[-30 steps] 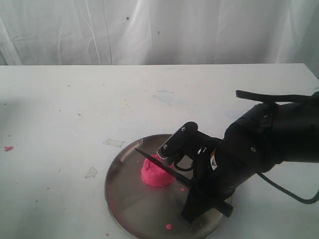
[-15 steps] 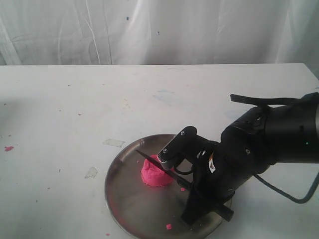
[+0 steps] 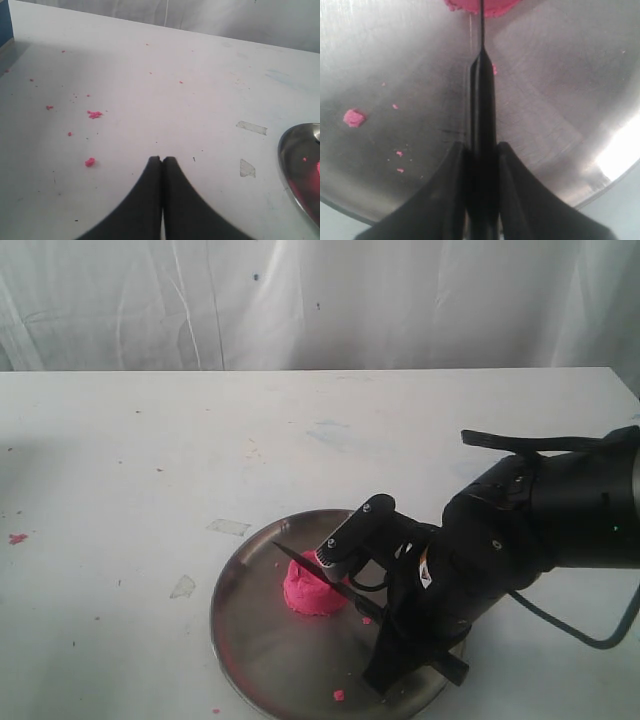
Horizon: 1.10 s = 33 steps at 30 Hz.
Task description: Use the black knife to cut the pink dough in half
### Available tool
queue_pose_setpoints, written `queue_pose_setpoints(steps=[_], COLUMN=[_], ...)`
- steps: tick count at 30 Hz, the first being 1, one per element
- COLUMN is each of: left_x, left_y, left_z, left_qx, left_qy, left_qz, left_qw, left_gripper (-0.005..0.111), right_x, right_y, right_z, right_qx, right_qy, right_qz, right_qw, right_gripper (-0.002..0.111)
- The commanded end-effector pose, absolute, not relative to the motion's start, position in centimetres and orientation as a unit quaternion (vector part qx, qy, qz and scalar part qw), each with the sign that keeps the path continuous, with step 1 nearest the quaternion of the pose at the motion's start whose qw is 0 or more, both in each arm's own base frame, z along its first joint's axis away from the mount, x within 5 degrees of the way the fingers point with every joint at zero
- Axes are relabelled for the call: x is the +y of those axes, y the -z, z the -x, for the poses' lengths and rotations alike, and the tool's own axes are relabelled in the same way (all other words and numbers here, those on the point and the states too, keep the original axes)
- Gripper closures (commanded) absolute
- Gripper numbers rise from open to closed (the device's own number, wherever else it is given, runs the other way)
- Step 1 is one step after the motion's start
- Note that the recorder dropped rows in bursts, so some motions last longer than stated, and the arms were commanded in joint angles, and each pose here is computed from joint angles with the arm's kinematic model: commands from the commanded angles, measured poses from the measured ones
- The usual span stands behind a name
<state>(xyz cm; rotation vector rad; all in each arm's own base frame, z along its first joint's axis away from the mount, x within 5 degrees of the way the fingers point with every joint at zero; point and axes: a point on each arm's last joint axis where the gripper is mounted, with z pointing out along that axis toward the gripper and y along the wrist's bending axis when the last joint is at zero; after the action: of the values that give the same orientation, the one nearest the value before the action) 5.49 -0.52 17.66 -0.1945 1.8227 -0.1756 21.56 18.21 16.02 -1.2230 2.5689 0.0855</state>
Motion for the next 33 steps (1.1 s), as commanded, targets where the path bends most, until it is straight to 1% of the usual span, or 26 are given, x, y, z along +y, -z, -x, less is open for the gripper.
queue_pose_setpoints(steps=[1,10,12,15,19,21,22,24,30,33], left_x=[-0.6,-0.6,-0.7,-0.8,-1.2,-1.4,-1.5,-2.0,-4.4,-4.9], left_y=[-17.5,-17.6,-17.8,-18.4,-18.7,-18.9,-18.9,-19.3,-24.4,-26.2], left_z=[-5.5,-5.5,-5.5,-5.6,-5.7,-5.7,-5.6,-5.5,-3.4,-3.3], left_qx=[0.787,0.786,0.773,0.741,0.717,0.693,0.692,0.704,0.738,0.753], left_qy=[0.080,0.083,0.113,0.178,0.253,0.310,0.322,0.335,0.354,0.360], left_qz=[0.084,0.086,0.113,0.174,0.225,0.264,0.267,0.250,0.087,0.054], left_qw=[0.605,0.606,0.614,0.624,0.609,0.595,0.588,0.574,0.568,0.548], left_gripper=[0.107,0.107,0.107,0.107,0.107,0.107,0.107,0.107,0.107,0.107], right_x=[18.3,18.3,18.3,18.3,18.3,18.3,18.3,18.3,18.3,18.3], right_y=[-16.2,-16.2,-16.2,-16.2,-16.2,-16.2,-16.2,-16.2,-16.2,-16.2], right_z=[-21.6,-21.6,-21.6,-21.6,-21.6,-21.6,-21.6,-21.6,-21.6,-21.6], right_qx=[0.893,0.894,0.896,0.896,0.896,0.896,0.896,0.896,0.896,0.897], right_qy=[-0.029,-0.030,-0.030,-0.030,-0.030,-0.030,-0.030,-0.030,-0.030,-0.031], right_qz=[0.424,0.422,0.417,0.417,0.417,0.417,0.417,0.417,0.417,0.415], right_qw=[0.147,0.147,0.147,0.147,0.147,0.147,0.147,0.147,0.147,0.146], right_gripper=[0.101,0.101,0.101,0.101,0.101,0.101,0.101,0.101,0.101,0.101])
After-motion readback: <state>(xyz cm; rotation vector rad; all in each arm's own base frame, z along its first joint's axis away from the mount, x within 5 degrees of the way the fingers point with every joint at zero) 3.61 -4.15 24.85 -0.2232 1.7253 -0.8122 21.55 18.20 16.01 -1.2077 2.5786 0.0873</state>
